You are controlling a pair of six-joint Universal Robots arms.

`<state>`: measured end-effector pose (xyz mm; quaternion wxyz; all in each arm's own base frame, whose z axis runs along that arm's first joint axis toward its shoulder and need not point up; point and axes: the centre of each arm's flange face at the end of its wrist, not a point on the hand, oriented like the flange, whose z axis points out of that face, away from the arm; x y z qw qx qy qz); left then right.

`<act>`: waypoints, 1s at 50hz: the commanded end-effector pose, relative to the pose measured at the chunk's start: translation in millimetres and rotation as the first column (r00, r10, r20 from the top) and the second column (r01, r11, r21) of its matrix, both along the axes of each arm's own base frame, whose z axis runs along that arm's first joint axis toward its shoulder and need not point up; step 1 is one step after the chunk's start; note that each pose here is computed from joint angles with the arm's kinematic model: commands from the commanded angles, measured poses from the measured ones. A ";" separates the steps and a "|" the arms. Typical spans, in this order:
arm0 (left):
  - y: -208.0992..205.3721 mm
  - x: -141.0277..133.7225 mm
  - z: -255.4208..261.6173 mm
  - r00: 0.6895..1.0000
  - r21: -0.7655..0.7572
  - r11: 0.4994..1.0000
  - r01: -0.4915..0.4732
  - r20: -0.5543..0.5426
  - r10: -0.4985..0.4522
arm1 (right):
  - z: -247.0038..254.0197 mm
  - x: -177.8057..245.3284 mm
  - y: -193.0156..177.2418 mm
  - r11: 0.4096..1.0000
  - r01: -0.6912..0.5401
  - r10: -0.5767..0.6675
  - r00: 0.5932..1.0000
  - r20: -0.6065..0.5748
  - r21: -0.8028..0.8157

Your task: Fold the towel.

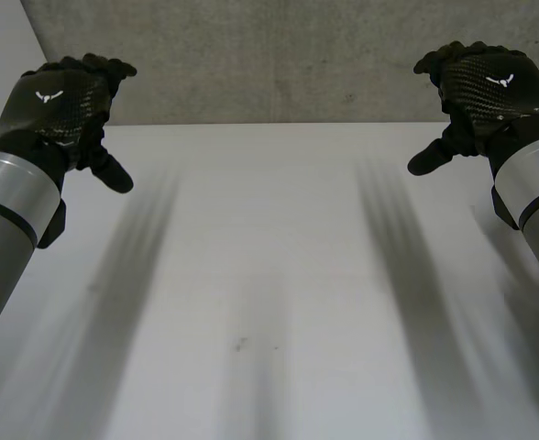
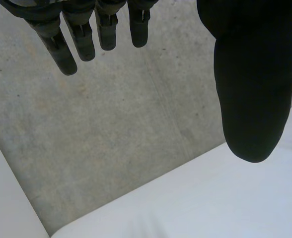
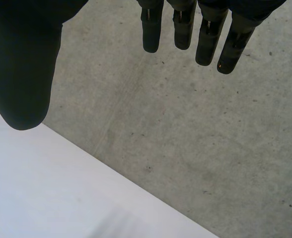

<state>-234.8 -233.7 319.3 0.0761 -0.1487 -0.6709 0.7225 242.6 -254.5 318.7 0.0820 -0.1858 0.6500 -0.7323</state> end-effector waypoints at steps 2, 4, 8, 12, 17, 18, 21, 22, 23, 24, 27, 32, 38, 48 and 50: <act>0.6 1.6 -6.3 1.000 0.019 1.000 -0.004 0.007 0.004 | -0.7 0.2 1.3 1.000 -0.003 0.003 1.000 -0.004 0.005; 0.4 2.0 -7.1 1.000 0.021 1.000 -0.006 0.007 0.006 | -0.5 0.1 1.7 1.000 -0.003 0.003 1.000 -0.004 0.007; 1.1 2.5 -9.0 1.000 0.026 1.000 -0.007 0.010 0.007 | -0.8 0.2 2.7 1.000 -0.004 0.004 1.000 -0.005 0.010; 1.7 2.8 -9.6 1.000 0.030 1.000 -0.007 0.010 0.007 | -2.3 1.8 4.1 1.000 -0.010 0.010 1.000 -0.007 0.014; 2.3 3.3 -13.2 1.000 0.039 0.999 -0.007 0.015 0.007 | -1.3 2.5 5.0 1.000 -0.013 0.013 1.000 -0.006 0.011; 2.2 3.5 -13.2 1.000 0.039 0.999 -0.009 0.015 0.008 | -1.3 2.5 5.0 1.000 -0.013 0.013 1.000 -0.006 0.011; 2.6 3.6 -13.2 1.000 0.039 0.999 -0.009 0.014 0.008 | -1.3 2.5 5.4 1.000 -0.015 0.015 1.000 -0.006 0.011; 2.6 3.6 -13.2 1.000 0.039 0.999 -0.009 0.014 0.008 | -1.7 2.7 6.2 1.000 -0.016 0.017 1.000 -0.007 0.012; 2.5 3.4 -12.8 1.000 0.038 0.999 -0.007 0.013 0.007 | -1.7 2.7 6.3 1.000 -0.016 0.017 1.000 -0.007 0.012; 2.3 3.5 -12.6 1.000 0.037 0.999 -0.009 0.013 0.008 | -2.2 2.6 6.4 1.000 -0.016 0.017 1.000 -0.007 0.014; 2.9 3.6 -10.8 1.000 0.031 0.999 -0.007 0.010 0.007 | -1.8 2.7 6.3 1.000 -0.016 0.017 1.000 -0.007 0.012; 2.9 4.2 -10.8 1.000 0.031 0.999 -0.010 0.010 0.010 | -0.8 2.9 6.7 1.000 -0.016 0.017 1.000 -0.005 0.010; 3.2 3.9 -10.8 1.000 0.031 0.999 -0.009 0.010 0.008 | 0.2 2.7 7.2 1.000 -0.016 0.016 1.000 -0.004 0.007; 3.0 4.2 -11.2 1.000 0.032 0.999 -0.009 0.011 0.008 | 1.7 2.2 8.2 1.000 -0.016 0.016 1.000 -0.003 0.002; 3.0 4.3 -11.2 1.000 0.032 0.999 -0.010 0.011 0.010 | 1.7 2.2 8.2 1.000 -0.016 0.016 1.000 -0.003 0.002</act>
